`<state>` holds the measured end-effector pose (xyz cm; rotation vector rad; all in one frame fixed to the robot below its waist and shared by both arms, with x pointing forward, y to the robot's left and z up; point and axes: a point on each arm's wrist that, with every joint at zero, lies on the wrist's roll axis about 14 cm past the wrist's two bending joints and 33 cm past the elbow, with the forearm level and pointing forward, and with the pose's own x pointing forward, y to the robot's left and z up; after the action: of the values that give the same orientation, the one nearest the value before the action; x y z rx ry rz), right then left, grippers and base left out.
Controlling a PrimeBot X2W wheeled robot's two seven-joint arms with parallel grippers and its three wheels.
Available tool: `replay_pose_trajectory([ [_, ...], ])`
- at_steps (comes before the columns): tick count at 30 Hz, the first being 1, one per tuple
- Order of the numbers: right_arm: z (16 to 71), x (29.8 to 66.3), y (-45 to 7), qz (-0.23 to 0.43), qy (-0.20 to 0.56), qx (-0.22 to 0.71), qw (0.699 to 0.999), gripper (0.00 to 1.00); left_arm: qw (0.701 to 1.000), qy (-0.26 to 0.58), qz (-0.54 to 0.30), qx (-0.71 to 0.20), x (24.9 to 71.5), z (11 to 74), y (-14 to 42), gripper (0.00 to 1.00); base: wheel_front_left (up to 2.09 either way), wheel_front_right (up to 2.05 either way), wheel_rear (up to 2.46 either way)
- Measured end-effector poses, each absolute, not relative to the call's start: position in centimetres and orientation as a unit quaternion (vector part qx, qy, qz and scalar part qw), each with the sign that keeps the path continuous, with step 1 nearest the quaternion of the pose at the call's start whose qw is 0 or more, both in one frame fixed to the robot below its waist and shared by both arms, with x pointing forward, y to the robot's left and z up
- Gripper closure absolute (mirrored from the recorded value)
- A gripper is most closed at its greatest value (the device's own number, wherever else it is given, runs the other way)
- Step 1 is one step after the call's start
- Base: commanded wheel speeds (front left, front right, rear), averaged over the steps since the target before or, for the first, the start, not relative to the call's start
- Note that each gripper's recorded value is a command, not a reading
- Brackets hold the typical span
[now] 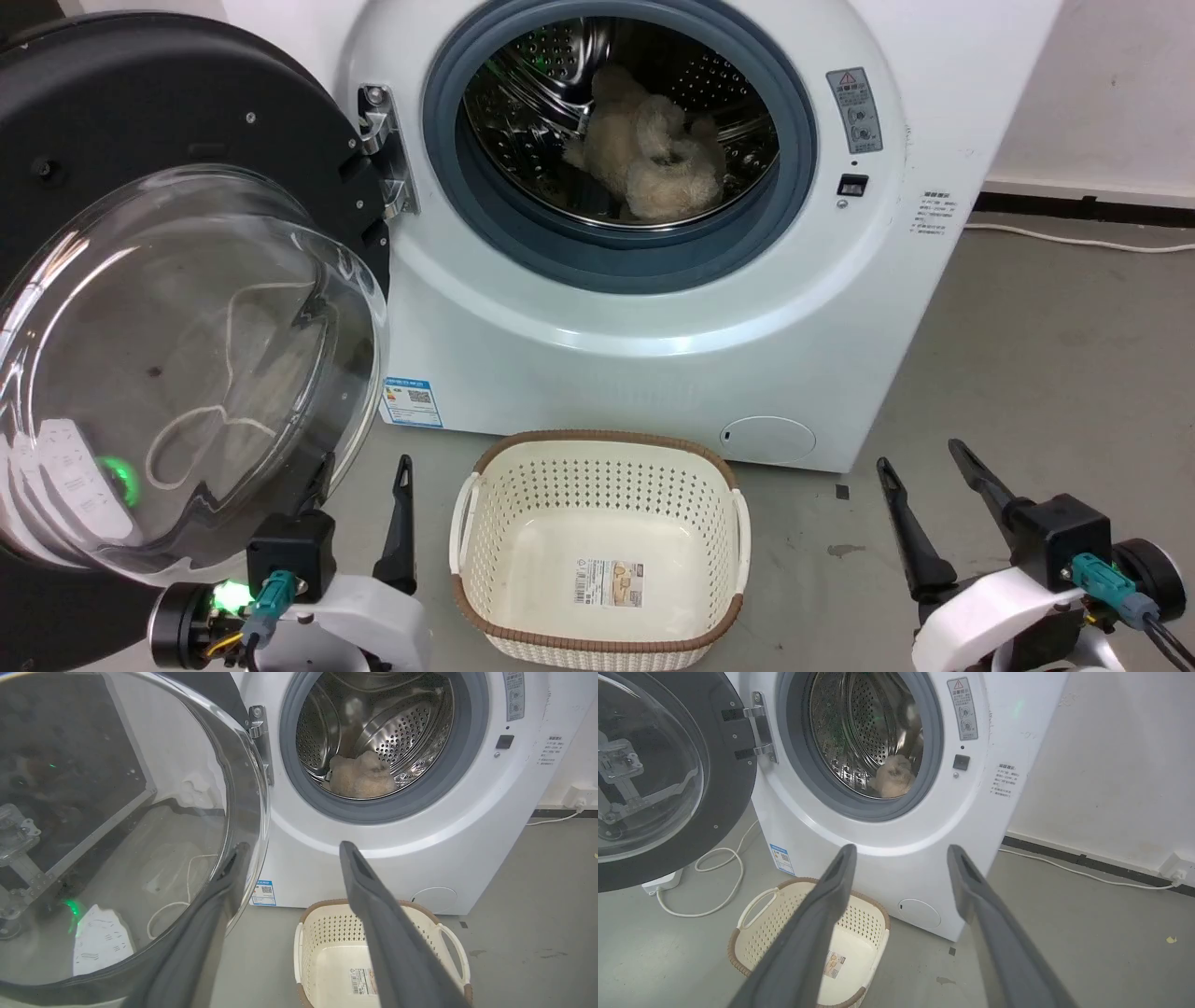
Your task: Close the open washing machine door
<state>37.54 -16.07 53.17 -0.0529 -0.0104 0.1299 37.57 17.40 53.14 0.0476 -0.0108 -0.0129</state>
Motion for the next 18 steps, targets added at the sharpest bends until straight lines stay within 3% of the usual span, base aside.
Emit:
replay_pose_trajectory([
  [18, 53.9, 38.1, -14.5, 0.089, -0.027, -0.019, 0.995, 0.0, 0.999, -0.026, 0.001, 0.03, 36.6, 53.8, 18.1, 0.0, 0.0, 0.0, 0.0],
])
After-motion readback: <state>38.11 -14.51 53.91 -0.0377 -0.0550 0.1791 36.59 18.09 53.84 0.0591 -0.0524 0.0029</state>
